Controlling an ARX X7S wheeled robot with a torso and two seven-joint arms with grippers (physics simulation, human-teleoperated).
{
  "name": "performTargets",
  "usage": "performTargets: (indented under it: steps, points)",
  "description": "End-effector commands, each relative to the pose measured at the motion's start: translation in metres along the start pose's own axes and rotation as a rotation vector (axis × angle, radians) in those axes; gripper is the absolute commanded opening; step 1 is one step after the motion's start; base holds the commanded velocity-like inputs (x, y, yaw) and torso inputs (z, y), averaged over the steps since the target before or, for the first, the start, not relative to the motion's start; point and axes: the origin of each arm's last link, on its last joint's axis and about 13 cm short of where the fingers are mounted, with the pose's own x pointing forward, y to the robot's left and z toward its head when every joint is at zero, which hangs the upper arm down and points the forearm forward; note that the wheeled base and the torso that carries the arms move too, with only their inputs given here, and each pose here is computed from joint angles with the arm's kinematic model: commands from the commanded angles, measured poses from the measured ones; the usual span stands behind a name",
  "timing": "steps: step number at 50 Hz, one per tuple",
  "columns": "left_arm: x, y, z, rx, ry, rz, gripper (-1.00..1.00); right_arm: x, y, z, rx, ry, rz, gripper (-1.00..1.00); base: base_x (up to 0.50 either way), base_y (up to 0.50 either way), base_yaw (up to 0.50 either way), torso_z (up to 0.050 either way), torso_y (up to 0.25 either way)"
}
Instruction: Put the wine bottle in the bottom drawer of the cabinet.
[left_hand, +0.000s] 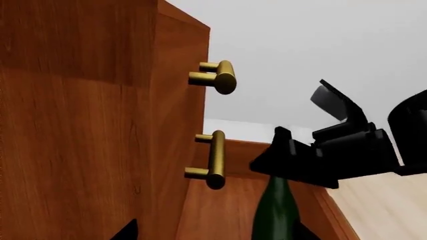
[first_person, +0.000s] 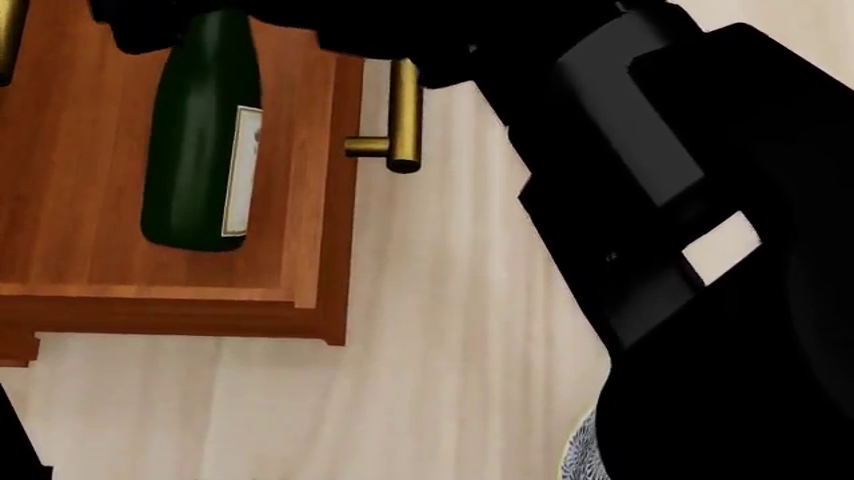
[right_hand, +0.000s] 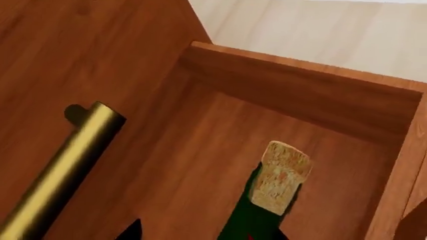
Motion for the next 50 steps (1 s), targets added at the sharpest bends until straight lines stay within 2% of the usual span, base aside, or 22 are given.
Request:
performTargets:
  steps: [1,5,20,39,50]
  points:
    - [0.017,0.007,-0.035,0.015,0.358,-0.018,1.0,-0.011,-0.035,-0.012,-0.286,0.211,-0.417,1.0,0.04,0.0,-0.02,0.0,-0.016]
    - [0.017,0.007,-0.035,0.014,0.357,-0.018,1.0,-0.016,-0.033,-0.002,-0.304,0.197,-0.422,1.0,0.04,0.0,-0.02,0.0,-0.016]
    - [0.017,0.007,-0.036,0.013,0.357,-0.019,1.0,-0.033,-0.021,0.034,-0.291,0.065,-0.363,1.0,0.04,0.0,-0.02,0.0,-0.014]
    - [0.017,0.007,-0.035,0.015,0.353,-0.018,1.0,-0.04,-0.02,0.045,-0.287,0.024,-0.342,1.0,0.04,0.0,-0.01,0.0,-0.013]
    - [0.017,0.007,-0.035,0.018,0.351,-0.018,1.0,-0.045,-0.017,0.053,-0.32,-0.001,-0.339,1.0,0.04,0.0,-0.01,0.0,-0.013]
